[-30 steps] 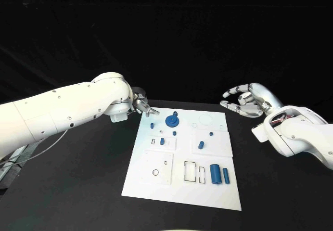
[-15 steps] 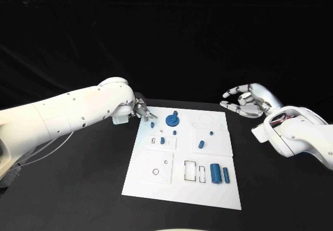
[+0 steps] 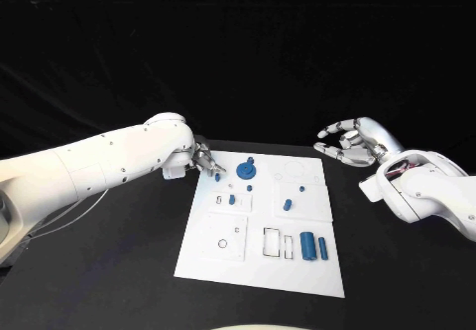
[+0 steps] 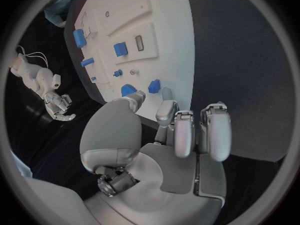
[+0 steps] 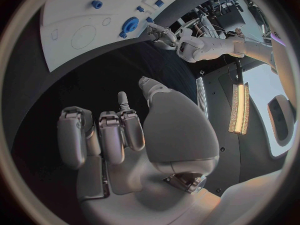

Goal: Assemble the parts on the task board

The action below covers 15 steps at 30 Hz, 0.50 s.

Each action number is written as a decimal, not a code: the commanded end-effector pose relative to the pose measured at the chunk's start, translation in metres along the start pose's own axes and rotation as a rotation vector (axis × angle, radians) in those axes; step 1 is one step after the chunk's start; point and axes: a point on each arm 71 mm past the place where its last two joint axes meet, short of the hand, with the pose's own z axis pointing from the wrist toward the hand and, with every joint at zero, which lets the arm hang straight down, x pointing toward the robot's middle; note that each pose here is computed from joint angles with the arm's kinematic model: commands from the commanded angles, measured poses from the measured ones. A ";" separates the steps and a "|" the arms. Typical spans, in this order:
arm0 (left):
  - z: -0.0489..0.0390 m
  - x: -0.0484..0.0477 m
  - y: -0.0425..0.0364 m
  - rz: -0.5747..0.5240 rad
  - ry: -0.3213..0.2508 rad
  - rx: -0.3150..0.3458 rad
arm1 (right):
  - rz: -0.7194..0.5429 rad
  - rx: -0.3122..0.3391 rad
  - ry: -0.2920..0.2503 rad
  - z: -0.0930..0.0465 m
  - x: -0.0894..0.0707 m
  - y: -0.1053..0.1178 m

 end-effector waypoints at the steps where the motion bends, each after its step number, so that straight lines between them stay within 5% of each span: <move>1: 0.0002 0.0019 -0.0031 0.000 0.020 0.022 | -0.005 -0.011 0.007 0.000 0.001 0.001; 15: 0.0014 0.0030 -0.0035 -0.006 0.039 0.028 | -0.004 -0.012 0.010 0.000 0.002 0.001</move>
